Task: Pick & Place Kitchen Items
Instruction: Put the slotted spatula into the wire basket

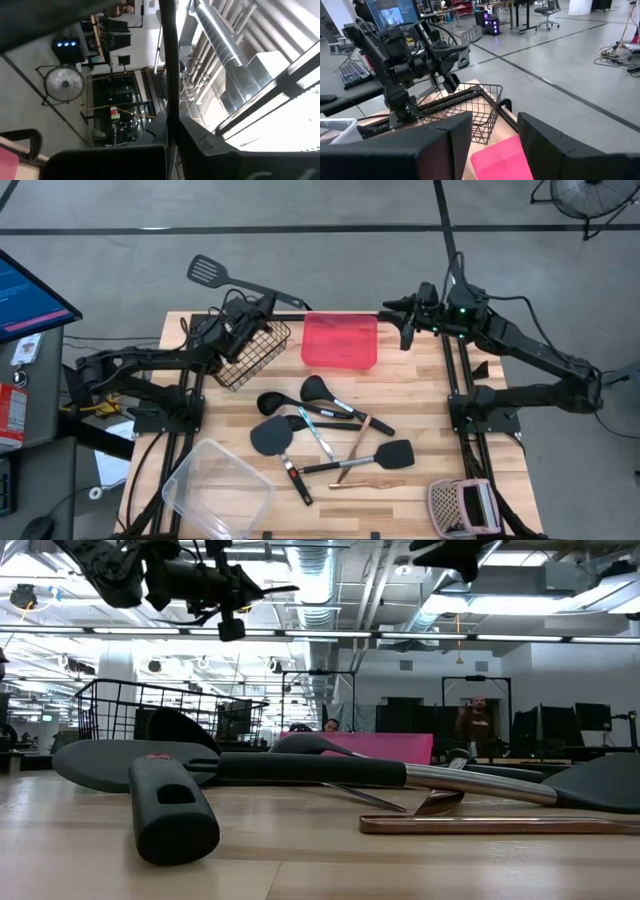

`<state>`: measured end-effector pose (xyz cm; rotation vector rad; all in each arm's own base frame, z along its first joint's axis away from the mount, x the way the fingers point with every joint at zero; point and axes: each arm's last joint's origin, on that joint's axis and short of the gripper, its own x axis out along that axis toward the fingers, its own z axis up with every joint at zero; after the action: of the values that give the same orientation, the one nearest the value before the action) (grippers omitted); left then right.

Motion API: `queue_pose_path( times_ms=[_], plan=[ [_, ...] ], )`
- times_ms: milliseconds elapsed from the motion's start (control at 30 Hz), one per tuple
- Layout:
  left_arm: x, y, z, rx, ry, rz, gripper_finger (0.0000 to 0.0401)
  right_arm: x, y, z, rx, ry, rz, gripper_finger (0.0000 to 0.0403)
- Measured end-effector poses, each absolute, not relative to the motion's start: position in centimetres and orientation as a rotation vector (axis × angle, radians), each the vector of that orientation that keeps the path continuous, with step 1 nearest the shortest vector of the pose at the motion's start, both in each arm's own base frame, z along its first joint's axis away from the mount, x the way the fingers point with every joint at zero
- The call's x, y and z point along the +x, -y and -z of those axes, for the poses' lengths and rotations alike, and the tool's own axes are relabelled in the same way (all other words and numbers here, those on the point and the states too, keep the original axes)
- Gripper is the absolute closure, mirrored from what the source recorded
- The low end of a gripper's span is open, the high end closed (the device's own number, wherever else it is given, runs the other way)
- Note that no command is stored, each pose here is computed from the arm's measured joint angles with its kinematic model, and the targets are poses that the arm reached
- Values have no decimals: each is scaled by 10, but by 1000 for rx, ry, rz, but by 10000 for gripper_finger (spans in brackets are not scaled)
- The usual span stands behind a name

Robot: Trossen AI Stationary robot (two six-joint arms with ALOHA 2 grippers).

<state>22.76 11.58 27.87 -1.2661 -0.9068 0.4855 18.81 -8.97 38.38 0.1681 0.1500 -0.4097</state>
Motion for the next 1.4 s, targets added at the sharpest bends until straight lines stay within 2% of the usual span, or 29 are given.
queue_pose_path(
  times_ms=[300, 1400],
  plan=[
    [229, -114, -280, -1273, 919, -461, 400, 201, 96, -374, 180, -198, 412, 244],
    [235, -99, -280, -1310, 907, -437, 400, 201, 96, -374, 214, -194, 415, 244]
  ],
)
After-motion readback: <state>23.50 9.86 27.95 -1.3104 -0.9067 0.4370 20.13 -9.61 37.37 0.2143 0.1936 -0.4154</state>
